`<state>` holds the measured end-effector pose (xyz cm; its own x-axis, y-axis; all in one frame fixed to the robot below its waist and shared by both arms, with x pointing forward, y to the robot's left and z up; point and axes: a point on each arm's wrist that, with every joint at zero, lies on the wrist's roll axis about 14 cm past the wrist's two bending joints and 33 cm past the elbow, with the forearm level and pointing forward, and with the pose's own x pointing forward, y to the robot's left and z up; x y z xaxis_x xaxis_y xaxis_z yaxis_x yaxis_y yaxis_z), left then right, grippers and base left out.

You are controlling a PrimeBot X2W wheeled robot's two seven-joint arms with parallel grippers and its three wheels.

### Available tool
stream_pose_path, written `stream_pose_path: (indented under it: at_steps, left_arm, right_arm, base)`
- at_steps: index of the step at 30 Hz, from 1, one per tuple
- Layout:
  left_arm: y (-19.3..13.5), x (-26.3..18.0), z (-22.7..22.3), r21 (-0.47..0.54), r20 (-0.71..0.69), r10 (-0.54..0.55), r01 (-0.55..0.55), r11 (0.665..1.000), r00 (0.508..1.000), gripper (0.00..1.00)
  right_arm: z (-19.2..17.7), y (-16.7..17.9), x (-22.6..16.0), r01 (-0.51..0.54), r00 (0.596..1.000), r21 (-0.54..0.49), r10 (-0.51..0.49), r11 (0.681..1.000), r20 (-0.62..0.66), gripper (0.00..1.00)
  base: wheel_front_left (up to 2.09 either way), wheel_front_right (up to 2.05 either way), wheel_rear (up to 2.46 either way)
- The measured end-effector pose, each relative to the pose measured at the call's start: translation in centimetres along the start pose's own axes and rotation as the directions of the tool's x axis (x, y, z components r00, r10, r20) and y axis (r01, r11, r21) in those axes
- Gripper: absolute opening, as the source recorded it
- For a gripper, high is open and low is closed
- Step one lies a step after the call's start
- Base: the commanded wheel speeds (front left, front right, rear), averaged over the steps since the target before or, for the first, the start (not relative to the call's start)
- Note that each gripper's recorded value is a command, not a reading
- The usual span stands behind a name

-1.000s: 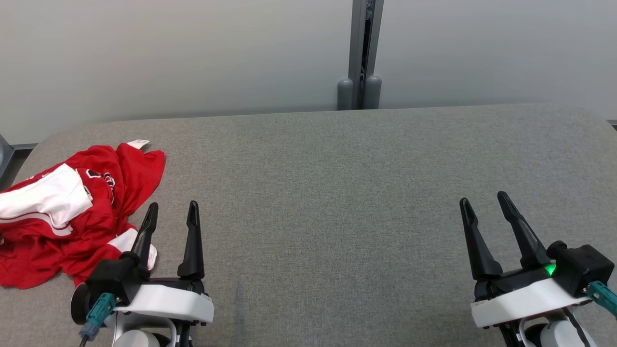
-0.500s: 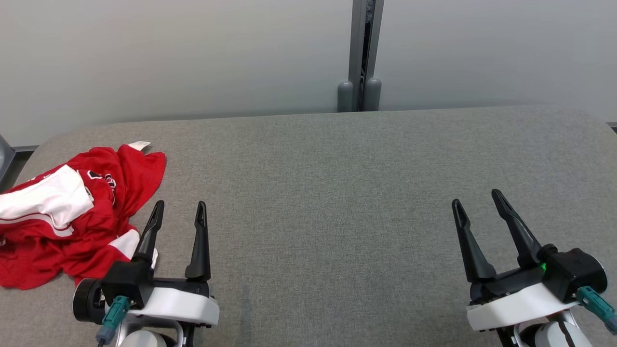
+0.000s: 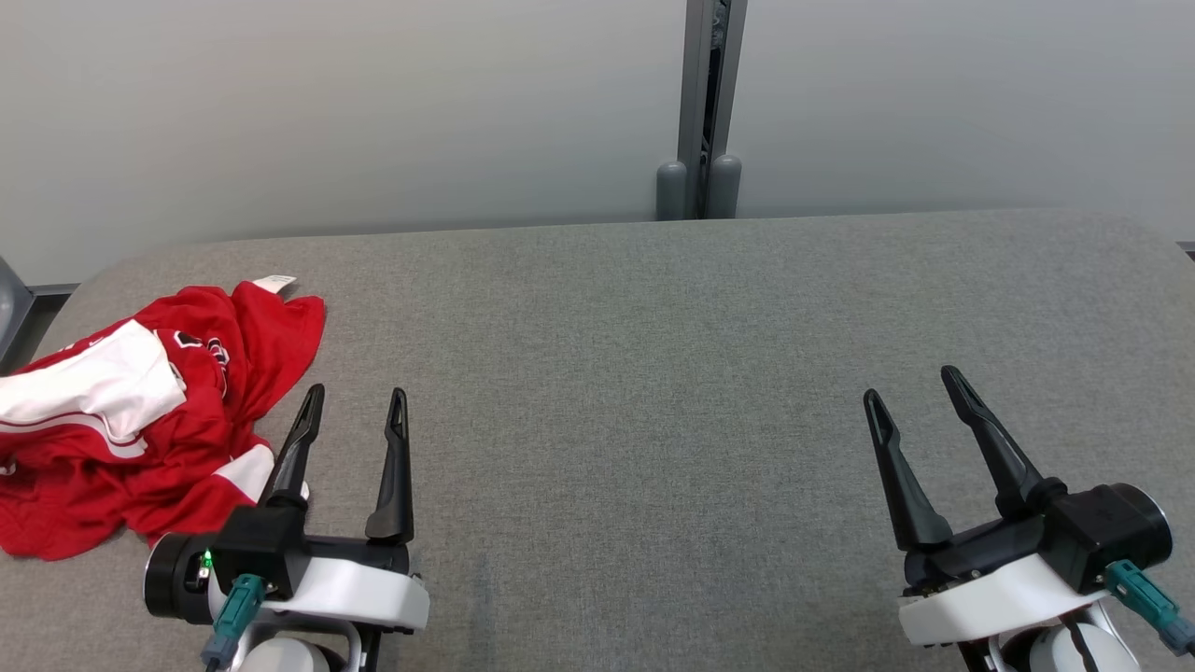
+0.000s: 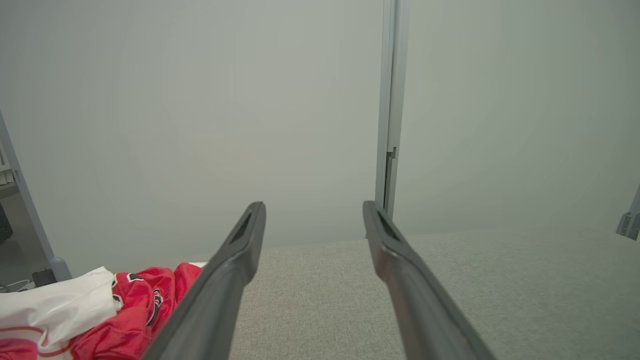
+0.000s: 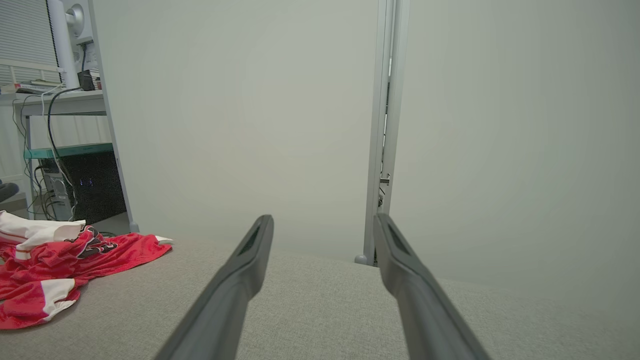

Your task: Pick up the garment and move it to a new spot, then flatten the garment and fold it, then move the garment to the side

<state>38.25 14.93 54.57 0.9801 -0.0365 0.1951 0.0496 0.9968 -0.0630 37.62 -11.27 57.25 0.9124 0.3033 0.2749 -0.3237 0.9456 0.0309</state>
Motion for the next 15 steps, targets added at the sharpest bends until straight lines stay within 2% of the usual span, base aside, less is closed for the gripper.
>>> stream_pose_path:
  at_steps: [15]
  left_arm:
    - [0.52,-0.23,-0.02,0.001,-0.003,0.013,-0.013,1.000,1.000,1.00]
  right_arm:
    - [-0.01,0.55,0.24,-0.014,1.000,0.009,0.014,1.000,0.002,1.00]
  base:
    - [0.00,0.00,0.00]
